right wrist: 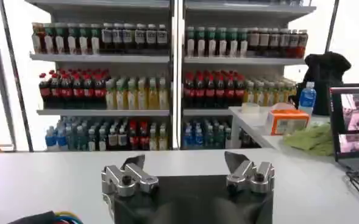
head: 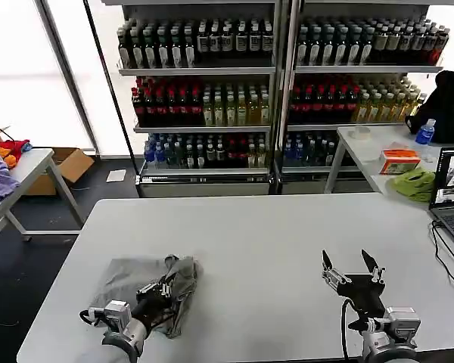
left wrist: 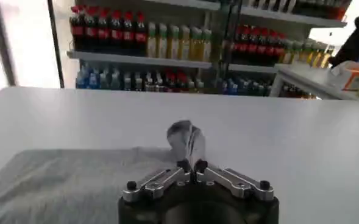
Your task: Fold and organize the clothes.
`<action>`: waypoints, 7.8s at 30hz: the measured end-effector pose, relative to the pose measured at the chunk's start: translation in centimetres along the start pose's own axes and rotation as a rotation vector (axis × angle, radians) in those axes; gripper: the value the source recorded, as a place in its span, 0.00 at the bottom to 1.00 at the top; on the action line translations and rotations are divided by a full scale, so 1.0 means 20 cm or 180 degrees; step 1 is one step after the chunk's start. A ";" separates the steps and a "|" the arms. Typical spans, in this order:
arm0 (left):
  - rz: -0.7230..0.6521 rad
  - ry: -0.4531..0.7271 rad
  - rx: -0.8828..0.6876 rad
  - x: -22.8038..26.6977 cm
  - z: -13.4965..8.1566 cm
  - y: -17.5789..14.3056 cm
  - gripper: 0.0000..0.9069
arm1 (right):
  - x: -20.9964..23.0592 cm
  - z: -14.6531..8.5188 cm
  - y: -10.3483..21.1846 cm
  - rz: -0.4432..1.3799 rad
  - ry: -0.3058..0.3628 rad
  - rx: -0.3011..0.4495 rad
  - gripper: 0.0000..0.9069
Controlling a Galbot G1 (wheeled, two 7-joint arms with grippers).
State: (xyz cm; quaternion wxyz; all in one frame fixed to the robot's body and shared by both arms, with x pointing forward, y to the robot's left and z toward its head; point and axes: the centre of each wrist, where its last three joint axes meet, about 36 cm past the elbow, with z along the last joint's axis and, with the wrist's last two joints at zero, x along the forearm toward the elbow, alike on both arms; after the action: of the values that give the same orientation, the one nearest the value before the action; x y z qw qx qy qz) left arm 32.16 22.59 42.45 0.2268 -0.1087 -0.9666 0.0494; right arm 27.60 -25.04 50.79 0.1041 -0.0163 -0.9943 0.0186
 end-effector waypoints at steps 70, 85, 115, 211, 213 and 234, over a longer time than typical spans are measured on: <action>-0.0789 0.0166 -0.0029 -0.01 0.09 0.68 0.02 | -0.21 0.05 0.09 -0.0217 0.0021 0.0141 1.00; -0.0655 0.0168 0.0146 0.00 0.12 0.66 0.00 | -0.23 0.04 0.08 -0.0187 -0.0002 0.0140 1.00; -0.1434 -0.0273 -0.0229 0.41 -0.39 1.28 0.00 | -0.33 0.02 0.10 -0.0232 -0.0063 0.0038 1.00; -0.0721 -0.0273 0.0247 -0.06 -0.33 0.22 1.00 | -0.44 0.19 0.76 -0.1627 0.1860 -0.0919 0.42; -0.0727 -0.0263 0.0254 -0.06 -0.32 0.22 1.00 | -0.44 0.20 0.77 -0.1609 0.1878 -0.0908 0.00; -0.0760 -0.0213 0.0317 -0.05 -0.29 0.22 1.00 | -0.56 0.21 0.71 -0.1288 0.1847 -0.0917 0.00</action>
State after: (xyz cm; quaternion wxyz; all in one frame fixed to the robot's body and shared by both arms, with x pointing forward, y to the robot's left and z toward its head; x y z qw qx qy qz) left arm 36.51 26.99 46.50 0.2038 0.0203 -0.9760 0.0736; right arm 38.10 -11.35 43.75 0.3795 0.1614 -0.8990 -0.1476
